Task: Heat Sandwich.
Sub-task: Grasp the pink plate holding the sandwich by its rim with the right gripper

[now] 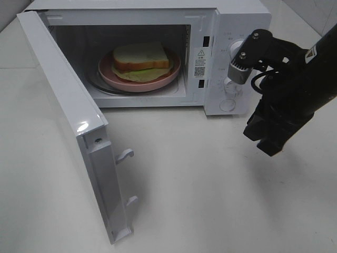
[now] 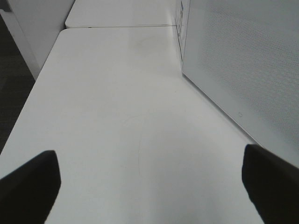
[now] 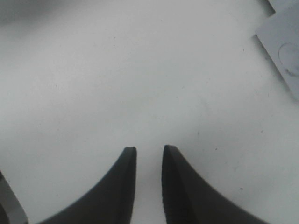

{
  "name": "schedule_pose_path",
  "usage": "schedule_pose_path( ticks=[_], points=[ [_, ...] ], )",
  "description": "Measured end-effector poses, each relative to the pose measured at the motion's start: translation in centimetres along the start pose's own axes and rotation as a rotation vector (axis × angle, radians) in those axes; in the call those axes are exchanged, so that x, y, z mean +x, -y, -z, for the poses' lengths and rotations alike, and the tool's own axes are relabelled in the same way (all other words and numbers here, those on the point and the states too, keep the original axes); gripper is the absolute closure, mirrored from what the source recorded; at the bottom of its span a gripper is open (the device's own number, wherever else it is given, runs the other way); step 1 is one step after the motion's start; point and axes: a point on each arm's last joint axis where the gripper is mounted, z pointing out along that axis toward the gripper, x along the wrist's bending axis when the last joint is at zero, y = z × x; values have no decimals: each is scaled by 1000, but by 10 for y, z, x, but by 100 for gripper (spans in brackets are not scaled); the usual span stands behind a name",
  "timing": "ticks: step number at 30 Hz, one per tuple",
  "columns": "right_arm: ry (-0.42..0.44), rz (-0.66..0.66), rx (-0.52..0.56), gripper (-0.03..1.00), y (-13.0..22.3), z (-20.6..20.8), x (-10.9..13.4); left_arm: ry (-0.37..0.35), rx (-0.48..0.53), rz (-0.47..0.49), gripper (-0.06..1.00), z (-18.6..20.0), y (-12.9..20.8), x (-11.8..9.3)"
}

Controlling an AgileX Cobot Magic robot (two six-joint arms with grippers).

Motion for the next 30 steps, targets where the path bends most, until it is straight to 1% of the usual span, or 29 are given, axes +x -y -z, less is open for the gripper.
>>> schedule_pose_path(
  ticks=[1,4,5,6,8,9,10,11,13,14,15,16,18,19,20,21,24,27,30],
  points=[
    [0,0,0,74,0,0,0,0,0,0,-5,0,0,0],
    [0,161,0,72,0,0,0,0,0,0,-5,0,0,0],
    [0,264,0,70,0,0,0,0,0,0,-5,0,0,0],
    [0,264,0,70,0,0,0,0,0,0,-5,0,0,0],
    [0,340,0,65,0,0,0,0,0,0,-5,0,0,0],
    [0,383,0,59,0,0,0,0,0,0,-5,0,0,0],
    [0,396,0,56,0,0,0,0,0,0,-5,0,0,0],
    [0,396,0,56,0,0,0,0,0,0,-5,0,0,0],
    [0,410,0,47,0,0,0,0,0,0,-5,0,0,0],
    [0,419,0,36,0,0,0,0,0,0,-5,0,0,0],
    [0,419,0,31,0,0,0,0,0,0,-5,0,0,0],
    [0,419,0,31,0,0,0,0,0,0,-5,0,0,0],
    [2,426,3,20,0,0,0,0,0,0,-5,0,0,0],
    [3,428,5,10,0,0,0,0,0,0,-5,0,0,0],
    [5,432,8,6,1,0,-1,0,0,0,-5,0,0,0],
    [5,432,8,6,1,0,-1,0,0,0,-5,0,0,0],
    [16,452,23,1,2,0,-2,0,0,0,-5,0,0,0],
    [25,469,36,1,3,0,-3,0,0,0,-5,0,0,0],
    [50,509,72,0,5,0,-6,0,0,0,-5,0,0,0]
  ],
)
